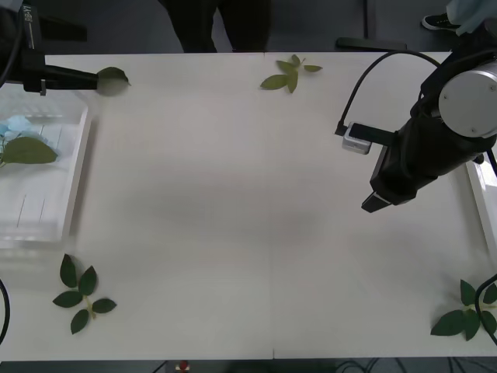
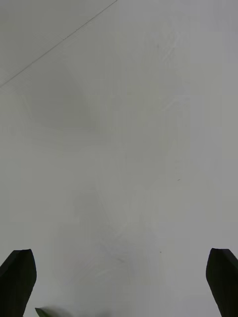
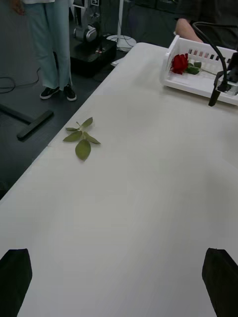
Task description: Place the red flowers into the right box and the blue flowers into the left box. If a person shows an open palm, hand one flower to the person first, then continue sorting.
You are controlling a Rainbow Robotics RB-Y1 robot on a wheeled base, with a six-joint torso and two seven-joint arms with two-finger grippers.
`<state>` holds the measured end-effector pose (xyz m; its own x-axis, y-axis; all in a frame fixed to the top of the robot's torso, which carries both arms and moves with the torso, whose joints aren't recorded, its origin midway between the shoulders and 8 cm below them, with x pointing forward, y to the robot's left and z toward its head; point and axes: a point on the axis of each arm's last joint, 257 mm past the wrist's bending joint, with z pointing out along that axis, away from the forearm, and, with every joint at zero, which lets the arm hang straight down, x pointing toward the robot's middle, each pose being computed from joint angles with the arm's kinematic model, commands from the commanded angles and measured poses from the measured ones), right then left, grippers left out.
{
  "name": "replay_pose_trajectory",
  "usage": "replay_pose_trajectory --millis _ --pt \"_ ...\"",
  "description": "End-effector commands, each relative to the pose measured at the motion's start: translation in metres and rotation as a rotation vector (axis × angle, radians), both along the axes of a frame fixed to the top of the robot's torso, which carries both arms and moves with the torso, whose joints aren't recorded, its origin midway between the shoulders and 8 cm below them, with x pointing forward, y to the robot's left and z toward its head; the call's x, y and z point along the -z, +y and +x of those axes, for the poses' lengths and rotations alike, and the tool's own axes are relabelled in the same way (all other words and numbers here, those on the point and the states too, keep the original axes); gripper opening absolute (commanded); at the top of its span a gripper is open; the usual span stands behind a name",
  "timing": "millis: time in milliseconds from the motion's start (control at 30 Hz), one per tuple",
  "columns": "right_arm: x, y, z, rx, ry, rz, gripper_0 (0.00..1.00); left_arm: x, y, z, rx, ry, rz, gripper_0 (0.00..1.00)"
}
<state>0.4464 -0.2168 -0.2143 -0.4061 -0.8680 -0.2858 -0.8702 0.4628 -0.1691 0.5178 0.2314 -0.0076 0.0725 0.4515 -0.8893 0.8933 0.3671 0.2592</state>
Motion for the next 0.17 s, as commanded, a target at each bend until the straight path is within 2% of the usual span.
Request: replay_pose_trajectory --millis 33,167 --pt "-0.0097 -0.0005 0.0046 -0.047 -0.037 -0.017 1.00 -0.0132 0.0085 -0.0001 -0.023 -0.004 0.015 1.00" --pt "-0.0097 -0.0005 0.0046 -0.047 -0.037 -0.017 1.00 -0.0132 0.0085 -0.0001 -0.023 -0.004 0.015 1.00"
